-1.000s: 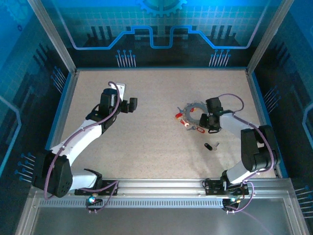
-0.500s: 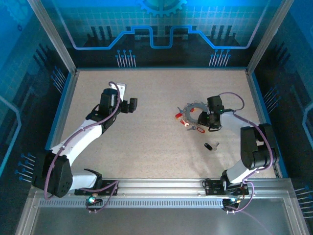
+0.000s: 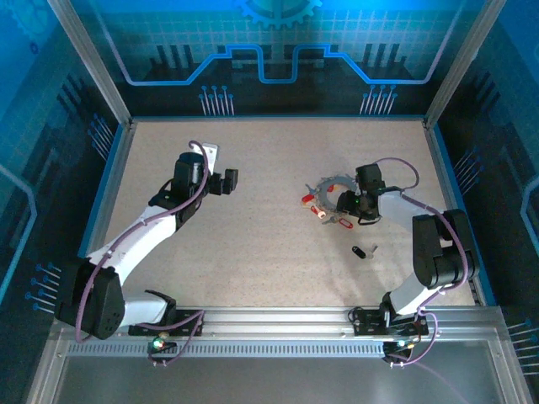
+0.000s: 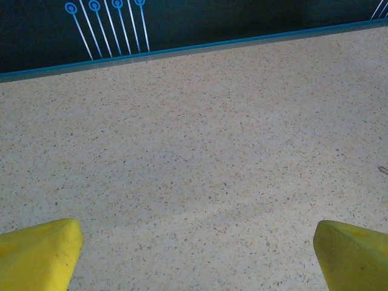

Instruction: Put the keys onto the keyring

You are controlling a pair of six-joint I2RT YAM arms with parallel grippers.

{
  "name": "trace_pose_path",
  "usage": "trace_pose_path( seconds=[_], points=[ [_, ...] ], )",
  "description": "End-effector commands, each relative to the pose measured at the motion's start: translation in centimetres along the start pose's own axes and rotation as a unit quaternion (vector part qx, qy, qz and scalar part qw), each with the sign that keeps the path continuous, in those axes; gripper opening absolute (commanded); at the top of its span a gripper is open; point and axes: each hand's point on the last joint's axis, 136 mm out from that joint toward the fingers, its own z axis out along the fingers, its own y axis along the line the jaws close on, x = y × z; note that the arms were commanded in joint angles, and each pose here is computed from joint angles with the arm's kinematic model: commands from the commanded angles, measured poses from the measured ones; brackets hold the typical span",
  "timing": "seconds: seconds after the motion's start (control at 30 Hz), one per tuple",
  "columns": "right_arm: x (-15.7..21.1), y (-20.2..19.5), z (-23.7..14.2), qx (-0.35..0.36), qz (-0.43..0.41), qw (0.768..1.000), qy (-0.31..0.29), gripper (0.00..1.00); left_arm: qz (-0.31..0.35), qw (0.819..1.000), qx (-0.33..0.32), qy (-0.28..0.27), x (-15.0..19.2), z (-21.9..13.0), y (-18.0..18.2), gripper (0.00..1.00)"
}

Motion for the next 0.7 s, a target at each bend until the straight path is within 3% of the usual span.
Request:
trace_pose_path(
  seconds=[0.0,0.67],
  points=[
    [-0.3,-0.1,-0.3,0.003,-0.004,1.000,-0.004,0.56,0.011,1.000,0.014,-0.009,-0.6,-0.1,-0.8,0.99],
    [-0.1,-0.2,0.3,0.000,-0.006,1.000,-0.003,0.57,0.016,1.000,0.016,-0.008,-0.5,0.1,-1.1,0.99]
  ],
)
